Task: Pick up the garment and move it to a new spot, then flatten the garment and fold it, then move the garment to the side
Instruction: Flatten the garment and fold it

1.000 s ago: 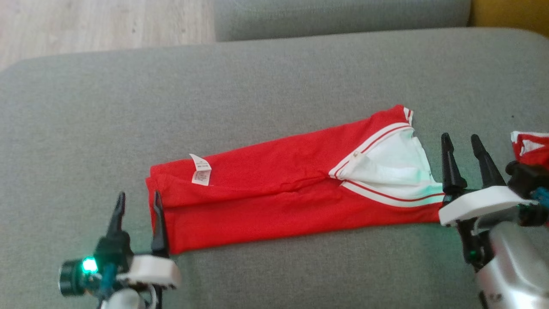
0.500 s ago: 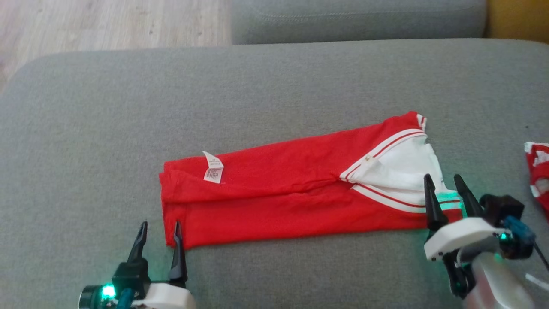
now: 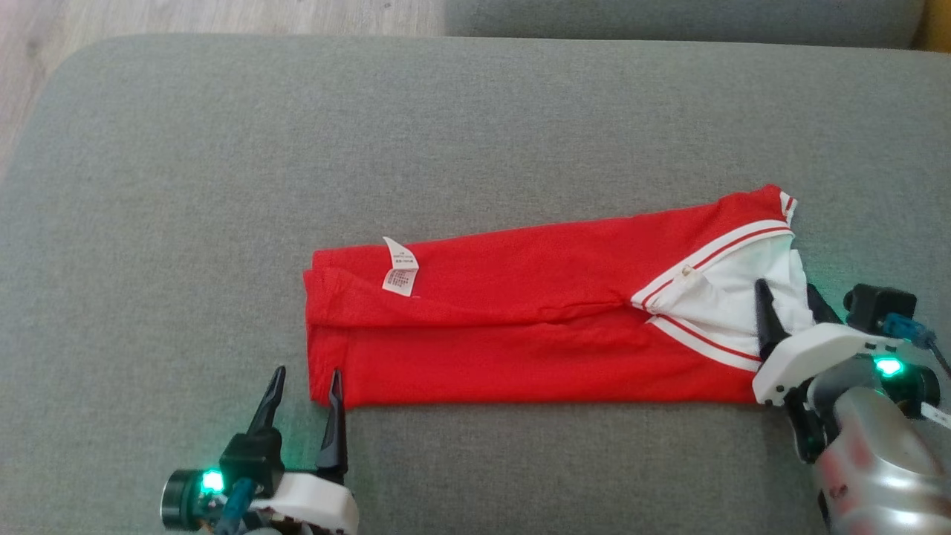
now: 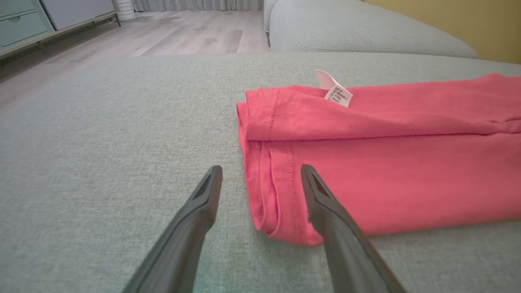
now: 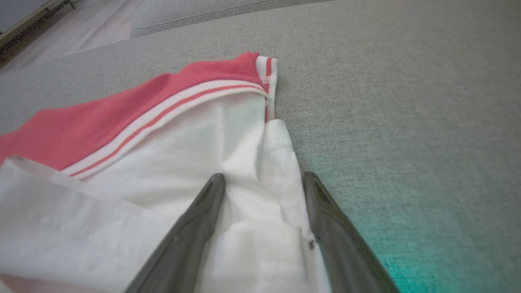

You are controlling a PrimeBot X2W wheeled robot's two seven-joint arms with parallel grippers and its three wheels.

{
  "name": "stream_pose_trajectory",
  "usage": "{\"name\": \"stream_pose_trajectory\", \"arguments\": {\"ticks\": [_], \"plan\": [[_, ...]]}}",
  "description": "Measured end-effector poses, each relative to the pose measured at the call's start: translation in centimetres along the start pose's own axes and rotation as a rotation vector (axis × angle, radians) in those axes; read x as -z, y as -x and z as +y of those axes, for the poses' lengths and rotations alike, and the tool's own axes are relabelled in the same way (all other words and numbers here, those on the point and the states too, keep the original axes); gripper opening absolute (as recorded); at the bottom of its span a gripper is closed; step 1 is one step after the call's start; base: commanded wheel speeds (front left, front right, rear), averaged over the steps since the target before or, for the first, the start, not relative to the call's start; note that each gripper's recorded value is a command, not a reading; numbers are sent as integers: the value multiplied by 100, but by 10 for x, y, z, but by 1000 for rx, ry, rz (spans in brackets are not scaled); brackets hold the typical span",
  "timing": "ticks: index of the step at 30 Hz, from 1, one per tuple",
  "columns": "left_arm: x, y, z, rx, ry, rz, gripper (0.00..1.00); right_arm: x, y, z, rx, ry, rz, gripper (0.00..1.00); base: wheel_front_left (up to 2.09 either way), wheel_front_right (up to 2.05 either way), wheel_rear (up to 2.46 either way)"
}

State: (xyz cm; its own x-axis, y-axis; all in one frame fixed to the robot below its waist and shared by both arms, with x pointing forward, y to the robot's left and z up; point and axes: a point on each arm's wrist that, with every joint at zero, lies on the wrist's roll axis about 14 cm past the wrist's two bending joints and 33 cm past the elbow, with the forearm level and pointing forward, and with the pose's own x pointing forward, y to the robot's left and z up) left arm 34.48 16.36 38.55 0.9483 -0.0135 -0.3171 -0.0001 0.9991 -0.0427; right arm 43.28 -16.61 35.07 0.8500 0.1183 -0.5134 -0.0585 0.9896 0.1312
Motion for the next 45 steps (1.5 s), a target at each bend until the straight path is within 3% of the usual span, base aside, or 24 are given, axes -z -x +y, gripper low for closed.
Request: {"name": "stream_pose_trajectory", "arguments": {"ticks": [1,2,6,10,14,17,22,31,35,37,41,45], "plan": [[2,0,0,-1,2,5,100,-1,-1,1,0,-7,1,40,0,0,0],[2,1,0,-1,2,7,100,-1,-1,0,4,-22,2,0,0,0,0],[0,-2,-5,15,-1,2,100,-6,6,-12,46,-98,-61,0,0,0,0],[-3,-6,-15,48,-14,-7,100,-17,22,-53,147,-134,-135,0,0,0,0],[-7,-9,-24,76,-18,-17,100,-57,35,-75,182,-103,-276,0,0,0,0],[-8,-9,-30,101,-22,-21,100,-90,35,-38,77,-66,-383,0,0,0,0],[-6,-3,-32,108,-27,-19,100,-96,39,71,-224,-74,-425,0,0,0,0],[2,21,2,-7,-6,-5,100,-74,57,223,-672,-36,-312,0,0,0,0],[6,34,20,-73,21,-4,100,-64,55,259,-763,18,-249,0,0,0,0],[8,40,28,-103,27,-1,100,-57,57,274,-804,36,-220,100,0,0,0],[9,47,39,-144,35,-1,100,-57,70,301,-883,23,-230,100,0,0,0],[3,41,36,-132,37,-17,100,-77,68,289,-847,4,-303,100,0,0,0]]}}
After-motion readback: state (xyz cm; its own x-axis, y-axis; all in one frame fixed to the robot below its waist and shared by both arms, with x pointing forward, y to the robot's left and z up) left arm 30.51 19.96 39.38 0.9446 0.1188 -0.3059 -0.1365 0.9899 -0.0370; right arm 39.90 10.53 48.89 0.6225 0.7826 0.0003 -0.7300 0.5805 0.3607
